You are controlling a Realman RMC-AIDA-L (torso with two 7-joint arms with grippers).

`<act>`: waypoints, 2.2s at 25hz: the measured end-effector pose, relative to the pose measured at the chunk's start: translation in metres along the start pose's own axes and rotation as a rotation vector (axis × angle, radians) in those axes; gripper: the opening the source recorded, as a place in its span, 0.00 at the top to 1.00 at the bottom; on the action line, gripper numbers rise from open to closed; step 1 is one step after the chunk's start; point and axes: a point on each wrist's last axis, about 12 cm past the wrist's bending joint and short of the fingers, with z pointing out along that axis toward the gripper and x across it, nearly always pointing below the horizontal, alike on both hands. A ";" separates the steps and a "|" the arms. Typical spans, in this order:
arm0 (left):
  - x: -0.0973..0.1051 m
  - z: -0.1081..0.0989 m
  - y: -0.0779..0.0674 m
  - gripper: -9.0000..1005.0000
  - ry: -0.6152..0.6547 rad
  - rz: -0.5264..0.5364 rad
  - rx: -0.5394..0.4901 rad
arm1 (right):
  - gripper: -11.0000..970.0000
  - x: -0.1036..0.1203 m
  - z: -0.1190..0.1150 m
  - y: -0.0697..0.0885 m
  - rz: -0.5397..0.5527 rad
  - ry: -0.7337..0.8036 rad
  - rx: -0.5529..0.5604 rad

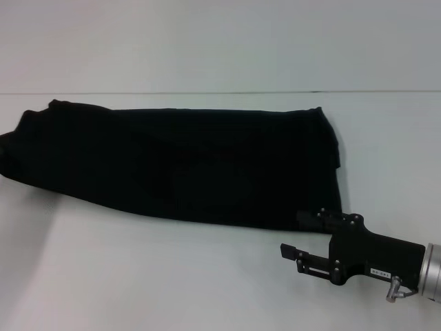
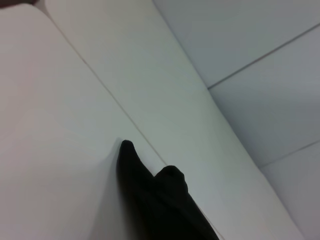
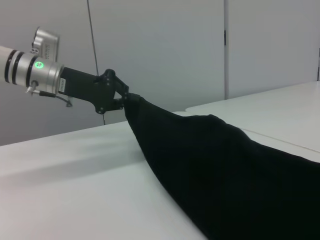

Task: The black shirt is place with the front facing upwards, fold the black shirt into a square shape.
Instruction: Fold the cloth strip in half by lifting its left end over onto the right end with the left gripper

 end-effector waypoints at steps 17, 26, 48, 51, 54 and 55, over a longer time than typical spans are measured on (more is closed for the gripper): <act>0.012 0.069 -0.104 0.97 0.151 0.056 0.377 | 0.25 0.016 -0.008 0.011 0.002 0.006 0.035; 0.117 0.140 -0.191 0.97 0.437 0.231 0.473 | 0.25 0.029 -0.024 0.022 0.042 -0.006 0.064; 0.205 0.146 -0.183 0.96 0.582 0.214 0.484 | 0.24 0.033 -0.026 0.024 0.063 -0.001 0.089; 0.207 0.144 -0.180 0.95 0.581 0.192 0.479 | 0.25 0.034 -0.028 0.022 0.066 -0.001 0.109; 0.208 0.140 -0.177 0.93 0.581 0.170 0.497 | 0.25 0.034 -0.029 0.021 0.068 -0.005 0.124; 0.209 0.138 -0.177 0.93 0.583 0.163 0.507 | 0.25 0.034 -0.030 0.020 0.069 -0.005 0.128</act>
